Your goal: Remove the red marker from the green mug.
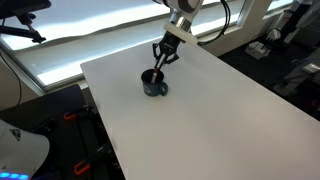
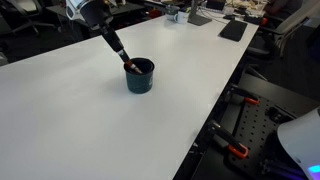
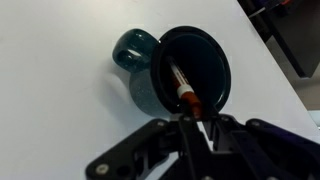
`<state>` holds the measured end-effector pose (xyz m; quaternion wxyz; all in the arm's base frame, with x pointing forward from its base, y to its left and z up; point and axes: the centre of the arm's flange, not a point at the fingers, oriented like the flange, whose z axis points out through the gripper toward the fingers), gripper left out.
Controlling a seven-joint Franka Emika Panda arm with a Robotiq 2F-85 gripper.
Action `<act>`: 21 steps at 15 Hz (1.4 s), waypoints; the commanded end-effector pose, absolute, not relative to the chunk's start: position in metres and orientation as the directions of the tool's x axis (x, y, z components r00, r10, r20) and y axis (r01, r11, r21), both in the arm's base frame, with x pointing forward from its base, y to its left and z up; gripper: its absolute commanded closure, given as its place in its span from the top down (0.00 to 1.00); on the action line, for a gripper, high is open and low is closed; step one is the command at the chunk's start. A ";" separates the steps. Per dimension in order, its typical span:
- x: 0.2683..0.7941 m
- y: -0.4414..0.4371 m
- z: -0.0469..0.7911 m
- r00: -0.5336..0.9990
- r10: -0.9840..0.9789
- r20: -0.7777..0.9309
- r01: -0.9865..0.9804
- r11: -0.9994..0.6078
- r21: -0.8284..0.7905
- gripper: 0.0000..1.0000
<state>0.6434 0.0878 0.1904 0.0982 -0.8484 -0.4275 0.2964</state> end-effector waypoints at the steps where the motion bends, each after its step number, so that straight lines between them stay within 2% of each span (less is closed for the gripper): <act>1: 0.644 0.084 0.191 0.473 0.794 -0.381 0.678 -0.604 -0.419 0.03; 21: 0.648 0.077 0.264 0.581 0.802 -0.138 0.758 -0.595 -0.269 0.03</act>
